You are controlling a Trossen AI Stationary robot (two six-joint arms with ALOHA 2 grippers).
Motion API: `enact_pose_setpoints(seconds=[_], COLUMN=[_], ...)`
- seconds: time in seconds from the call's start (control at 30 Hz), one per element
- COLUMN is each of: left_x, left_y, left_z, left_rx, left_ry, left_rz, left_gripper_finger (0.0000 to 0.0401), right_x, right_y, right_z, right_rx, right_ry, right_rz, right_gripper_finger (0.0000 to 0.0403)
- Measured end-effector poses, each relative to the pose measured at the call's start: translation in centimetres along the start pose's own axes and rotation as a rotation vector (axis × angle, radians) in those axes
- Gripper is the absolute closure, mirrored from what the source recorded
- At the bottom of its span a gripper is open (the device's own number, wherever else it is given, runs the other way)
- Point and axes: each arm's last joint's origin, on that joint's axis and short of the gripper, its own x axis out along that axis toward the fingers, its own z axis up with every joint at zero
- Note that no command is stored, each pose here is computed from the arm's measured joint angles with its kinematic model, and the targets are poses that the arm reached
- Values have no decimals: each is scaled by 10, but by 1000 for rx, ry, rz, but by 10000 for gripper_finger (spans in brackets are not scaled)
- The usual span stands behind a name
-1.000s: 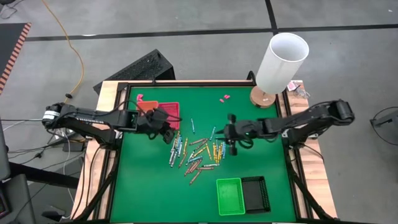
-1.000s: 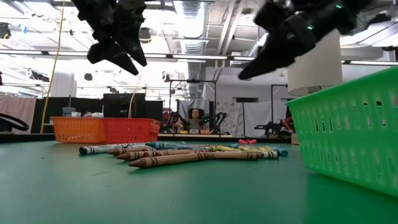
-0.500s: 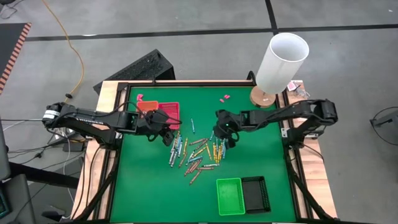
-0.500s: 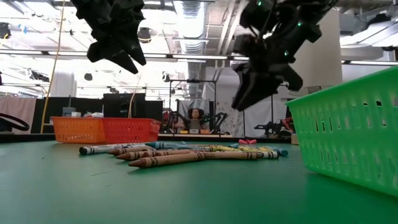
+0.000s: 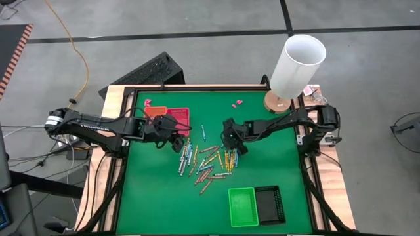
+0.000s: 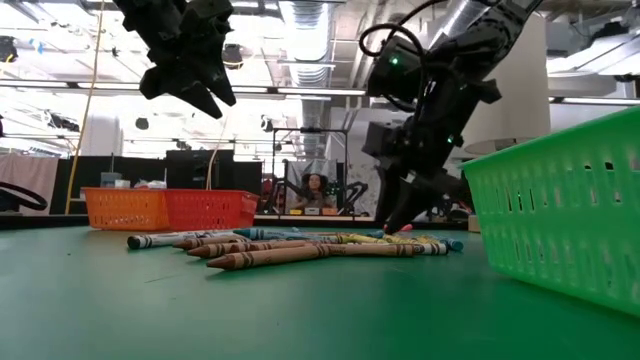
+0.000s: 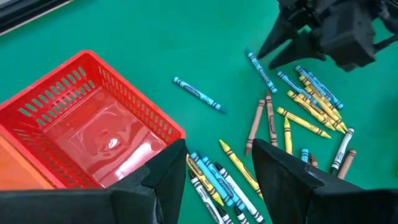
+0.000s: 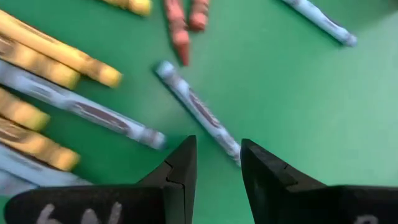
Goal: Sort crayons
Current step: Put the blue crayon into the red bin
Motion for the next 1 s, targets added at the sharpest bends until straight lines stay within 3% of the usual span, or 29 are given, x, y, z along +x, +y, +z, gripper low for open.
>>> enact_pose_setpoints(seconds=[0.2, 0.53, 0.73, 1.0], left_x=[0, 0, 0, 0], left_y=[0, 0, 0, 0], left_z=[0, 0, 0, 0], left_rx=[-2, 1, 0, 0], left_ry=[-7, 2, 2, 11], left_rz=[8, -3, -3, -14], left_gripper_finger=[230, 230, 230, 230], right_x=[-8, -1, -6, -14], right_y=[-4, -6, -26, -39], right_z=[2, -1, 5, 3], right_rx=[-40, -236, -227, -179], right_ry=[-25, -41, -65, -121], right_rz=[-30, 13, -15, 152], right_gripper_finger=[280, 280, 280, 280])
